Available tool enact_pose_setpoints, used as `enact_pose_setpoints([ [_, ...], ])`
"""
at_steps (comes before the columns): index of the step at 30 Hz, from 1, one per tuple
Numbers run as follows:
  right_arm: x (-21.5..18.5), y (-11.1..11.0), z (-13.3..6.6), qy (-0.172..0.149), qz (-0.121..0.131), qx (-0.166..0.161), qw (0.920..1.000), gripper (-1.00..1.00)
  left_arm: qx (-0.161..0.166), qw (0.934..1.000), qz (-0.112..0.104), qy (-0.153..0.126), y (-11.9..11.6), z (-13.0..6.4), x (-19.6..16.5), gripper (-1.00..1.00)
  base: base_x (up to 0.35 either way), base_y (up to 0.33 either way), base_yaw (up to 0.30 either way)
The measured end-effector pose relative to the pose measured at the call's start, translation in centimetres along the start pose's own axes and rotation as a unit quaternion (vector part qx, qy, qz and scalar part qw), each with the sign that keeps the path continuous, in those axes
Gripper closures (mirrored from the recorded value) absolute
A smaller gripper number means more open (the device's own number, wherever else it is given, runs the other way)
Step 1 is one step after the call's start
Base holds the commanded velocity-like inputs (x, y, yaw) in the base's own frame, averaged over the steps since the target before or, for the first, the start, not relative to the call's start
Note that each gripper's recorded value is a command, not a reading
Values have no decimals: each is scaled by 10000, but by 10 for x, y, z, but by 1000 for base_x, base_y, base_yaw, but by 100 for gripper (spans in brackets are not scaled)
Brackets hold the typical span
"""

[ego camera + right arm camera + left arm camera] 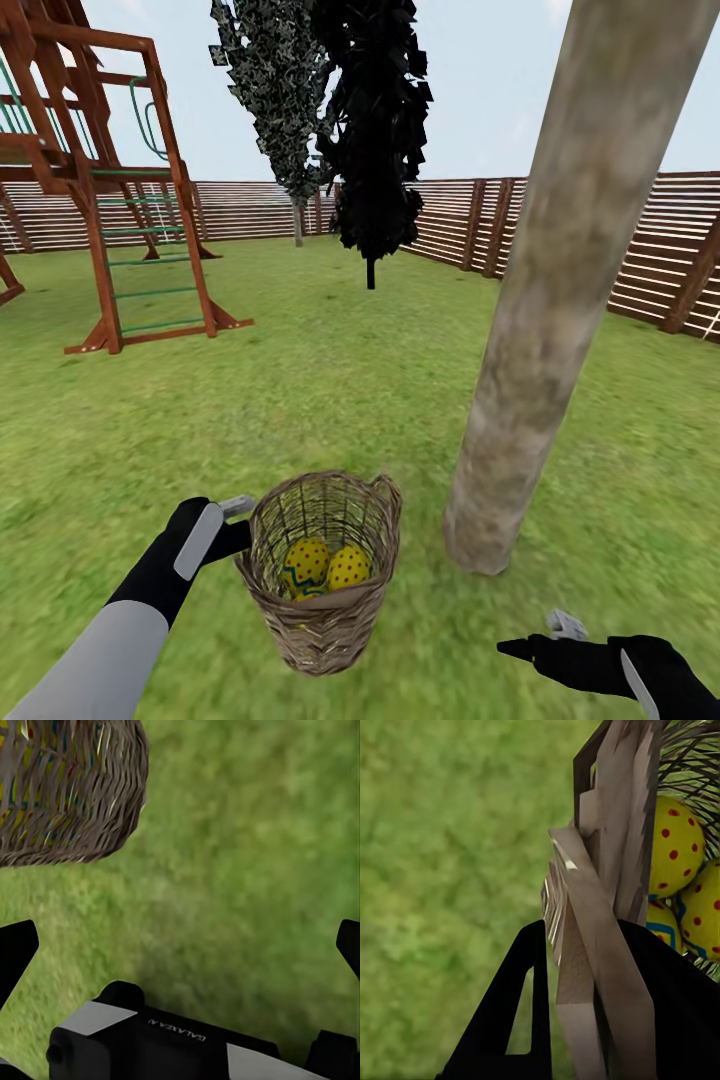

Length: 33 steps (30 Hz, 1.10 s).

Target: Take the three Easter eggs out of the wicker basket on the lawn in the garden, then place them on the lawn next to a single tree (choose any tree) so that all three eggs are next to the same tree and none are left in the basket.

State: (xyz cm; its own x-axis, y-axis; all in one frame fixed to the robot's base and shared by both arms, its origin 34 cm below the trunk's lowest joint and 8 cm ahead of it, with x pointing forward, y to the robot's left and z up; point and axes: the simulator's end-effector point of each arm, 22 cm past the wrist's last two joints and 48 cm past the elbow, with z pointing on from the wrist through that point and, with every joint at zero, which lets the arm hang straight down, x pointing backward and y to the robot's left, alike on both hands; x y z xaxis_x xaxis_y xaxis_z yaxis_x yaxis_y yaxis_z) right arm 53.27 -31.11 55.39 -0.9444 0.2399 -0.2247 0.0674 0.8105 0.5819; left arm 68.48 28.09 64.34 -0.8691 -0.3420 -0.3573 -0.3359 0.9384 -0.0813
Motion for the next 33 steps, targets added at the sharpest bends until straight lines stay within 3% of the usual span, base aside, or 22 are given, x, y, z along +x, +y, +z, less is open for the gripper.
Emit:
enact_pose_setpoints([
  [33,21,-37,47,-4,-3,1,10000,-100,-12,10000,-6,9,9,57,30,100,0,0,0],
])
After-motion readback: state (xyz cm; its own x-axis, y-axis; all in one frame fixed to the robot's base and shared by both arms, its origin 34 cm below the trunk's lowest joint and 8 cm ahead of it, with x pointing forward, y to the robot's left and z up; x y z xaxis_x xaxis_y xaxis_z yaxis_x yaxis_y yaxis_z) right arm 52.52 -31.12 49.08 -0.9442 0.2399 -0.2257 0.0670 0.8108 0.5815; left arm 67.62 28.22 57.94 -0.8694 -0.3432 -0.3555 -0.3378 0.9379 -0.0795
